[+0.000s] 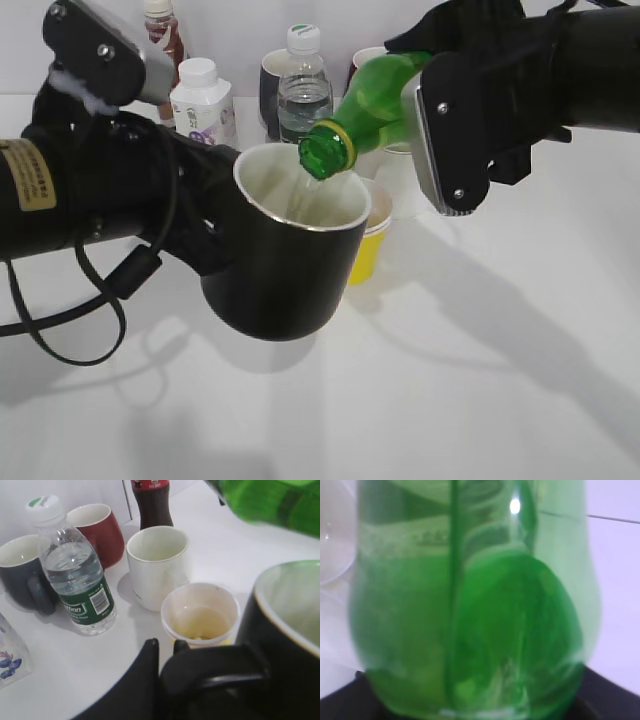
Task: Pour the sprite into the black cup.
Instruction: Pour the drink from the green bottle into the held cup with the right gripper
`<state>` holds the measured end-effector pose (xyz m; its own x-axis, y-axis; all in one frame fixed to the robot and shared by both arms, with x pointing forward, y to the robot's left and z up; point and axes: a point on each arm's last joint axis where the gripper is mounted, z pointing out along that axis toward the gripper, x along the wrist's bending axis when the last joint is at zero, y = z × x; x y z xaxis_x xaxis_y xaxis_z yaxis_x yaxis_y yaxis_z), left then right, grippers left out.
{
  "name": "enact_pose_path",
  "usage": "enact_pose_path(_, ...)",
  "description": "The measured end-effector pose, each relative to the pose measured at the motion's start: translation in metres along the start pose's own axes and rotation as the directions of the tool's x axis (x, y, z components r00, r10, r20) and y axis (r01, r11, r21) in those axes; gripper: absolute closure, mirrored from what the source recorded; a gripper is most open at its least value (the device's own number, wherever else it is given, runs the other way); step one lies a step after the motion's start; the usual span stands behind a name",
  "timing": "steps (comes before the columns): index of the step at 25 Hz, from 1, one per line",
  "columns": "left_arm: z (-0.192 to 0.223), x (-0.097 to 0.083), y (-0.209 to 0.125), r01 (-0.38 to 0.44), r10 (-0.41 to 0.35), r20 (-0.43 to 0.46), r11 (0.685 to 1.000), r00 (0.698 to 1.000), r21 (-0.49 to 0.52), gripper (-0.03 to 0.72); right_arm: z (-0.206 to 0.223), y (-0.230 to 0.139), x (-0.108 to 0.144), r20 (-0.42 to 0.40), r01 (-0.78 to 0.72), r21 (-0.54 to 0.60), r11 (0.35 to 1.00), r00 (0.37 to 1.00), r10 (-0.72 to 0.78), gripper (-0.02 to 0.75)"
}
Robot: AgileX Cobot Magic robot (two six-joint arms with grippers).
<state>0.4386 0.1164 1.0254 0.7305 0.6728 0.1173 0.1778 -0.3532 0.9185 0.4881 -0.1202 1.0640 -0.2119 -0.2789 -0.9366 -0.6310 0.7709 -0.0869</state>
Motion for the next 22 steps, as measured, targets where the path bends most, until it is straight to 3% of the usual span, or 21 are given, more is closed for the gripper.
enact_pose_path(22, 0.0, 0.0, -0.002, -0.004, 0.004, 0.0, 1.0, 1.0, 0.023, 0.63, 0.0, 0.0002, -0.003, 0.024, 0.044, -0.004, 0.999, 0.999, -0.044, 0.339)
